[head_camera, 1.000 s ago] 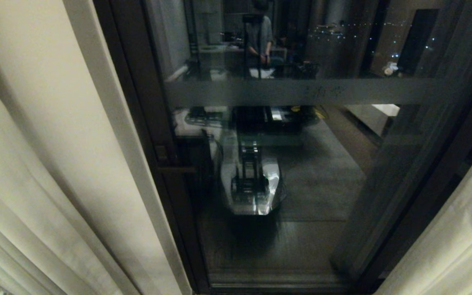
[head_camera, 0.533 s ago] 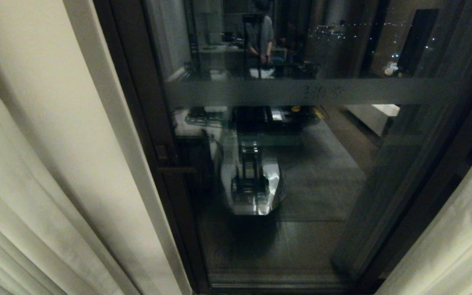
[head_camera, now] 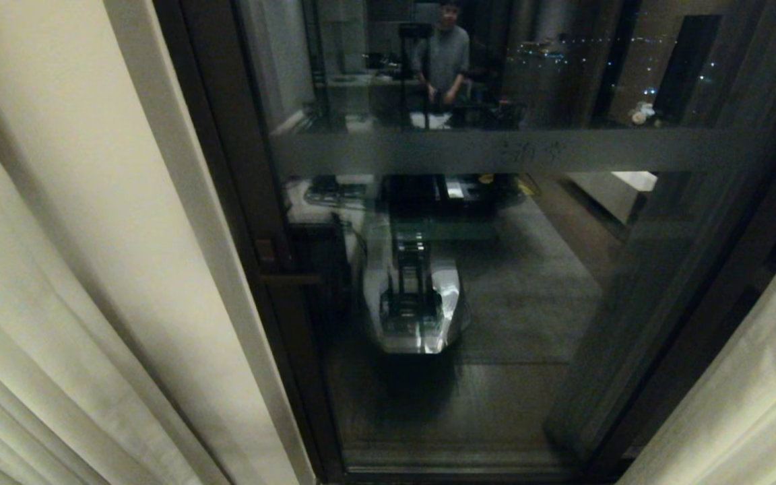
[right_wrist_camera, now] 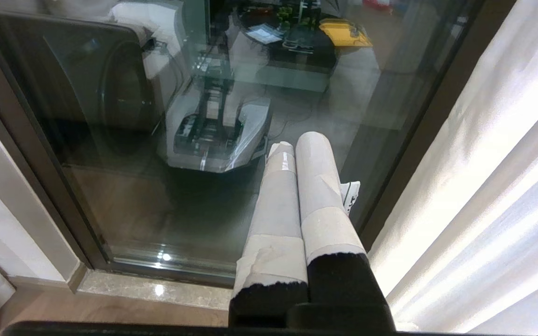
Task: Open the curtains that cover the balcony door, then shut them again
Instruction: Pull the inner curtains open on both sides
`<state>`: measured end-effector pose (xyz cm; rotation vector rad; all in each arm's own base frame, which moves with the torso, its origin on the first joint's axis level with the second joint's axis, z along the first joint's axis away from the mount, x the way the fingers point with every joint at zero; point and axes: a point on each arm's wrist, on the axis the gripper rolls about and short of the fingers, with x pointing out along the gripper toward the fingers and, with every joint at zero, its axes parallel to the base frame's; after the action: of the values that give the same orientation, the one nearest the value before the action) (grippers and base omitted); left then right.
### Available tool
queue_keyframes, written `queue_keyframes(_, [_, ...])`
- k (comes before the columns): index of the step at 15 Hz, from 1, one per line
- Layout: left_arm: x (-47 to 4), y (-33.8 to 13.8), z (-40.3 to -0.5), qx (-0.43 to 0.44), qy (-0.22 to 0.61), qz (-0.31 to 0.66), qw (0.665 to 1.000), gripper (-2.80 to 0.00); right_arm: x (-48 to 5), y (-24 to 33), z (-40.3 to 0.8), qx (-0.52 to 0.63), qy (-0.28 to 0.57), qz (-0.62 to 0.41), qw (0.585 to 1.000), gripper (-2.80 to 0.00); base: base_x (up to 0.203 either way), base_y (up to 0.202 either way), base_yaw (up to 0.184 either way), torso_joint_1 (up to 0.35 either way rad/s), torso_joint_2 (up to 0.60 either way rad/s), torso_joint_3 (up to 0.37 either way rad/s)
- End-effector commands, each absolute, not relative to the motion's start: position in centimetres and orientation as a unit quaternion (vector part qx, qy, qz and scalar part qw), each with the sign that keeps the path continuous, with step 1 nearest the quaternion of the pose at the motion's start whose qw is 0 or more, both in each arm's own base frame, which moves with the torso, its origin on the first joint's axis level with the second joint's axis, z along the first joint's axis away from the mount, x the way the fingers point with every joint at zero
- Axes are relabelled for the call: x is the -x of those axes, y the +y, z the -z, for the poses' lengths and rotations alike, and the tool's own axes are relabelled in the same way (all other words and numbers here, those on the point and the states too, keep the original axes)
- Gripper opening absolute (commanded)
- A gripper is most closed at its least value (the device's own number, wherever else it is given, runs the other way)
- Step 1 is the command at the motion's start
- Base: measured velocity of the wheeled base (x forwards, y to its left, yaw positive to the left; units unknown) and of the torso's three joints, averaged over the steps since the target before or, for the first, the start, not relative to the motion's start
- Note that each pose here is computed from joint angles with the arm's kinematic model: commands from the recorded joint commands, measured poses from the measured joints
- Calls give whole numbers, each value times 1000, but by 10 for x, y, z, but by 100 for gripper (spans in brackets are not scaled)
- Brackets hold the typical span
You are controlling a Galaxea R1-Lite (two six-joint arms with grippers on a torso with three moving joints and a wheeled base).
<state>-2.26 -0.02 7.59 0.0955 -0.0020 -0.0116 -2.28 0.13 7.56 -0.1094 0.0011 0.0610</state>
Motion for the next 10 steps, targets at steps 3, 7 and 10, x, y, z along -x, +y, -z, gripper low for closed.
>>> queue_keyframes(3, [23,0,-76,-47,-3,5,999,-280,23,1,-75,55,1,-31,998,-280,0,0,0,0,0,0])
queue_keyframes(7, [23,0,-76,-47,-3,5,999,-280,23,1,-75,55,1,-31,998,-280,0,0,0,0,0,0])
queue_keyframes(10, [23,0,-76,-46,-3,5,999,-280,23,1,-75,55,1,-31,998,-280,0,0,0,0,0,0])
